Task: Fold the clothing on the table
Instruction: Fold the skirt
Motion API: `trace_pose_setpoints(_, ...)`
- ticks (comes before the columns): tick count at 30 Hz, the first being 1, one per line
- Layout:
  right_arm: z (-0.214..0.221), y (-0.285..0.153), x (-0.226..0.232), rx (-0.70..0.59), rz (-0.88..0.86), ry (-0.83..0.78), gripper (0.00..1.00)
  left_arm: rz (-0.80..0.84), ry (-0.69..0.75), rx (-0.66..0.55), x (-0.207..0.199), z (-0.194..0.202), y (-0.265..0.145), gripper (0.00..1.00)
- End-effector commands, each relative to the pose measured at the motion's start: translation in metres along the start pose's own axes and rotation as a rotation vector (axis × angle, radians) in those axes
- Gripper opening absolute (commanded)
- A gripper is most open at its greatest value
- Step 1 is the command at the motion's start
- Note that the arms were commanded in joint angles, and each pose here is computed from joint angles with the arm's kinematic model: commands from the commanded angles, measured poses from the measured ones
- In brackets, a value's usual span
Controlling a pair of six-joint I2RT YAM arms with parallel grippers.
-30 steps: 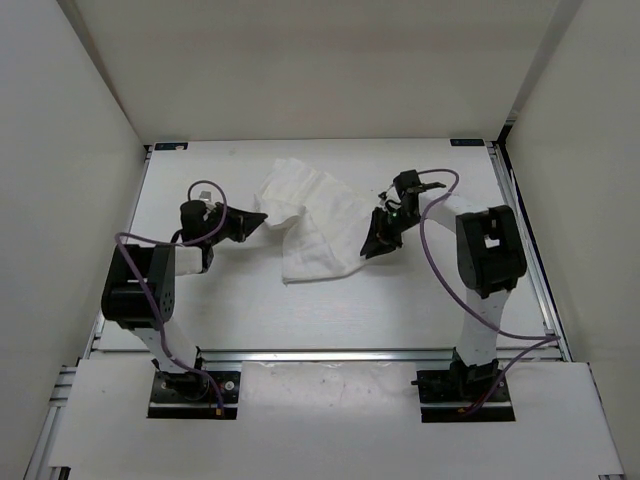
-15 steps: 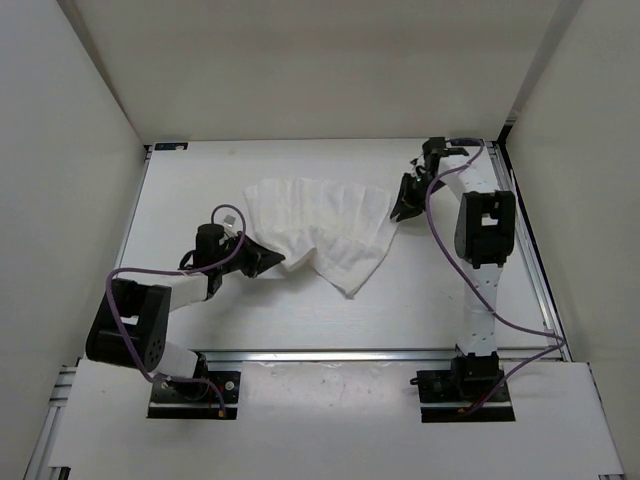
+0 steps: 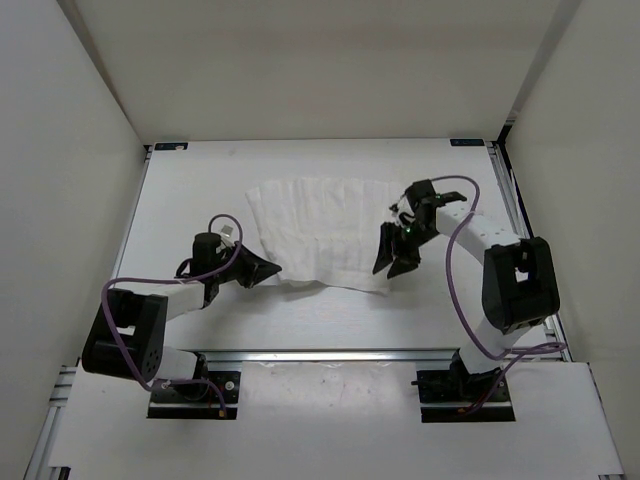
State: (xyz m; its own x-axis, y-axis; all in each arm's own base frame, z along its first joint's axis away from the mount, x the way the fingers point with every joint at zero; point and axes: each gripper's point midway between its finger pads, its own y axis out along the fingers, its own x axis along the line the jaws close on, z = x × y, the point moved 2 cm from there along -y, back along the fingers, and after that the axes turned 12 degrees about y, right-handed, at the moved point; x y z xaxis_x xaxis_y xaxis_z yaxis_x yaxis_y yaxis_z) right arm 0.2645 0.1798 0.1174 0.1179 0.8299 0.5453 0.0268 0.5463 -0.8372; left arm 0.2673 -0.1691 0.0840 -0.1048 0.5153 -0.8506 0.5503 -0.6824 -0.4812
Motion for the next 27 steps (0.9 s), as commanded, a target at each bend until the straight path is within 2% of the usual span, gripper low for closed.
trace_pose_setpoints(1, 0.016, 0.017, -0.030, 0.033, 0.019, 0.125, 0.53, 0.025, 0.027, 0.007, -0.005, 0.006, -0.003, 0.00)
trace_pose_setpoints(6, 0.028, 0.027, -0.045, 0.043, 0.051, 0.164, 0.53, 0.022, 0.047, 0.034, -0.004, 0.014, -0.003, 0.00)
trace_pose_setpoints(14, 0.014, 0.045, -0.061, 0.040, 0.107, 0.191, 0.52, 0.025, 0.053, 0.070, -0.004, 0.025, -0.002, 0.00)
trace_pose_setpoints(17, 0.014, 0.041, -0.075, 0.017, 0.187, 0.195, 0.52, 0.025, 0.051, 0.081, -0.002, 0.026, -0.002, 0.00)
trace_pose_setpoints(27, -0.013, 0.006, -0.074, -0.126, 0.142, 0.233, 0.49, 0.018, 0.044, 0.084, 0.002, 0.026, -0.003, 0.00)
